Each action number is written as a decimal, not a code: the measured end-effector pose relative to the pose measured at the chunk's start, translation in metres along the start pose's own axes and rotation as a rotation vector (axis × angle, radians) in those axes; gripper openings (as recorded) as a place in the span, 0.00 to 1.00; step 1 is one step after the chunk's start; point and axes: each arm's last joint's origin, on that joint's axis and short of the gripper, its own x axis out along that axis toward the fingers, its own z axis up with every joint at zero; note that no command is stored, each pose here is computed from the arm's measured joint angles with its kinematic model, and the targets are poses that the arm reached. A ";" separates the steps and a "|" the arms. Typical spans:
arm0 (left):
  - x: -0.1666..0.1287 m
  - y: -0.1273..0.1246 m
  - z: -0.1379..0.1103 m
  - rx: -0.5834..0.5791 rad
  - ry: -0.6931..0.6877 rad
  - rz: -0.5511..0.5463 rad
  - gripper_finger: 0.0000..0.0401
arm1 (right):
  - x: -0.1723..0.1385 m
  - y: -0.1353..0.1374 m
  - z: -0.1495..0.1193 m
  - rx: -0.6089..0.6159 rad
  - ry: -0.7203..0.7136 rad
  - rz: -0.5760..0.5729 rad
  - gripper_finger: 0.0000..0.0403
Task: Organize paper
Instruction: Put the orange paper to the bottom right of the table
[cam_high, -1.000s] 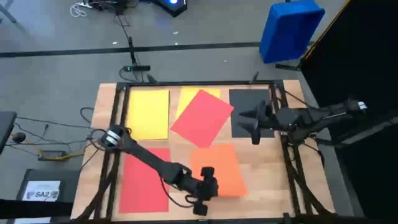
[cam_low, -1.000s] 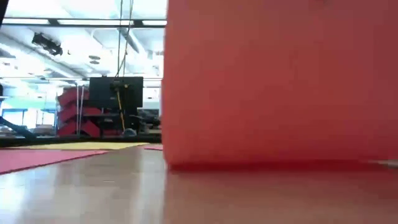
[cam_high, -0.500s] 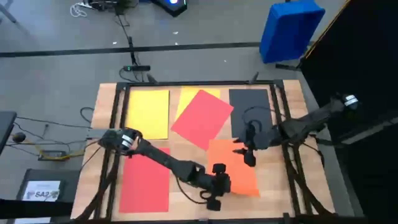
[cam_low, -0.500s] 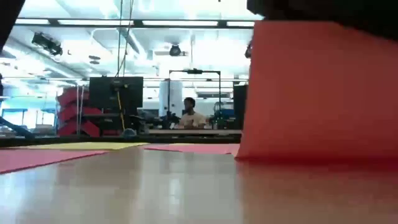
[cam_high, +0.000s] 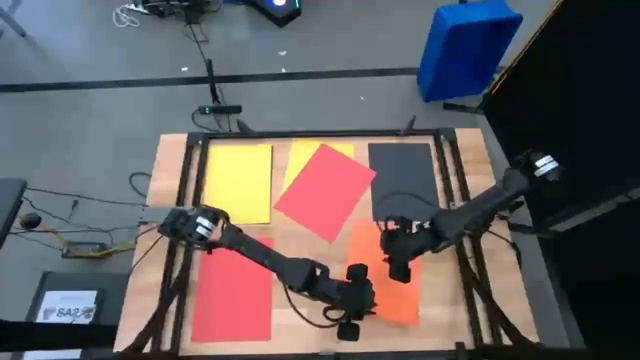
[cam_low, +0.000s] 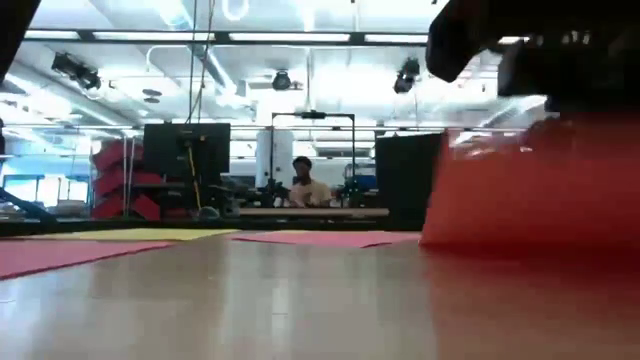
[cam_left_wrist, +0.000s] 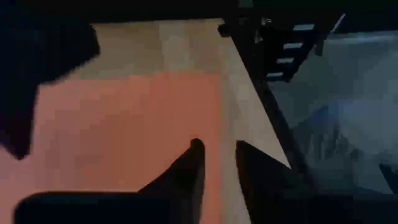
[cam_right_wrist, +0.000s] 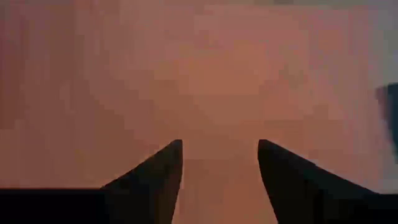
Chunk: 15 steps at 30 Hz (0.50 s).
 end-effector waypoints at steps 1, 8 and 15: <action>0.000 0.000 0.000 0.000 0.004 0.001 0.27 | 0.004 0.001 -0.001 0.005 0.012 -0.002 0.46; -0.003 0.001 -0.005 -0.017 0.072 0.009 0.34 | 0.028 0.005 -0.005 0.028 0.098 -0.004 0.46; -0.004 -0.003 -0.013 -0.005 0.141 0.008 0.34 | 0.029 0.016 -0.016 -0.020 0.175 0.065 0.47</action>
